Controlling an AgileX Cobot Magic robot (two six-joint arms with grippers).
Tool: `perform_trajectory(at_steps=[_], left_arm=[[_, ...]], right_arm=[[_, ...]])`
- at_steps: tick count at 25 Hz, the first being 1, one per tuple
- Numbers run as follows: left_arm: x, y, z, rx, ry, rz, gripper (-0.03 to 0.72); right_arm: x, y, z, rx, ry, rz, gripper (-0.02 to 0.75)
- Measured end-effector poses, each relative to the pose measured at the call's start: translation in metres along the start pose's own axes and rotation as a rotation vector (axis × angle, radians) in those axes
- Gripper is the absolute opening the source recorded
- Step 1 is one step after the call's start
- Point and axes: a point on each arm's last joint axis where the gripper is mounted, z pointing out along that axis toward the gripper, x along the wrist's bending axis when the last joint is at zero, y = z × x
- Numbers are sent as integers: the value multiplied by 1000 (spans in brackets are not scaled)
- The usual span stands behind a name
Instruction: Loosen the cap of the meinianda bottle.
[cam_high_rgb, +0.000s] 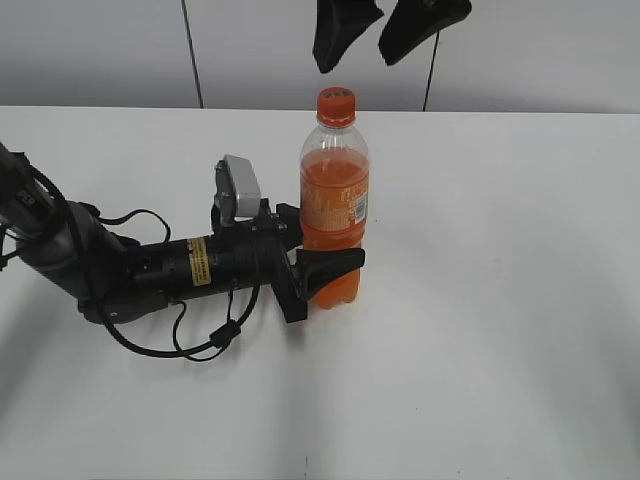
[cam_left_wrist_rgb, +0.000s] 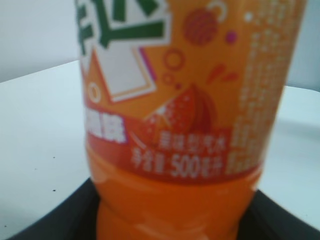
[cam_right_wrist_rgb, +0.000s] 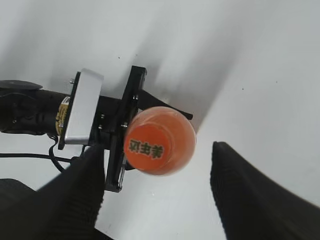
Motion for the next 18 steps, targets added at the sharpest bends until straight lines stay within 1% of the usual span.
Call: perform_trajectory(at_steps=[6, 12, 18], left_arm=[[0, 0, 0, 0, 0, 0, 395], [0, 0, 0, 0, 0, 0, 395], [0, 0, 0, 0, 0, 0, 395]], right_arm=[[0, -1, 4, 13, 0, 11, 504], [-2, -1, 24, 57, 2, 21, 504], [-4, -1, 35, 80, 0, 25, 504]])
